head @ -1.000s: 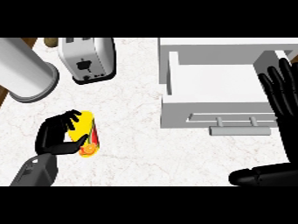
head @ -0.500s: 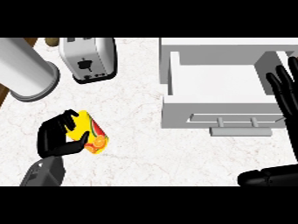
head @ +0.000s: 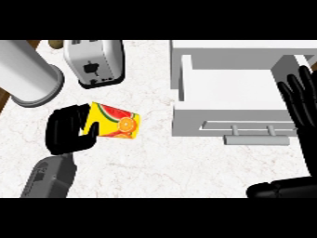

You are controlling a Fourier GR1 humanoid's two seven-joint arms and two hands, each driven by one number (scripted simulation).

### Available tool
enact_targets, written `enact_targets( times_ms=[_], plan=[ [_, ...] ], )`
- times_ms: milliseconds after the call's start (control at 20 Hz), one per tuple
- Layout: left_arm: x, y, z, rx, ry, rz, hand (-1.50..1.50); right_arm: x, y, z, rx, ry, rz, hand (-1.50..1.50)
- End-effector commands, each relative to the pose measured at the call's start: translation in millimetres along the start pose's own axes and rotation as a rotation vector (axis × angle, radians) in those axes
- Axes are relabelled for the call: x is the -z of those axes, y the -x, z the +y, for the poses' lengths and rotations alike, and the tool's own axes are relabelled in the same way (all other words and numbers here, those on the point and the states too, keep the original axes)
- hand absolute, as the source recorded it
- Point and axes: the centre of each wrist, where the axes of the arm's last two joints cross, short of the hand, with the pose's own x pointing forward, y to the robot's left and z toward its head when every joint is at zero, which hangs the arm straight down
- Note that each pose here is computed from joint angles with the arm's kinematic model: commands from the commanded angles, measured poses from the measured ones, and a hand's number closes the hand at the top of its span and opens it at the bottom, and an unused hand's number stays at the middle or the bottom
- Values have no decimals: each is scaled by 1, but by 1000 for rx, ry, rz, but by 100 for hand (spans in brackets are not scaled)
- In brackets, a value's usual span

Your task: Pick up the cup, place it into the drawer and close the drawer

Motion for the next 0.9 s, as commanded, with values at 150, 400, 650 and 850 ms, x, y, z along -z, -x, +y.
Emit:
enact_targets(
  times_ms=[150,400,650,850],
  plan=[
    [48,-48,-59,-62,70,-4,150,13,4,3,5,17,6,-150],
    [89,-61,-94,-63,71,-33,150,18,0,-13,-13,14,-2,-150],
    [108,-85,-116,-32,112,-33,150,8,-1,-7,-16,-8,1,-150],
    [154,-101,-141,0,130,-39,150,7,9,-9,-4,23,-12,-150]
  ],
)
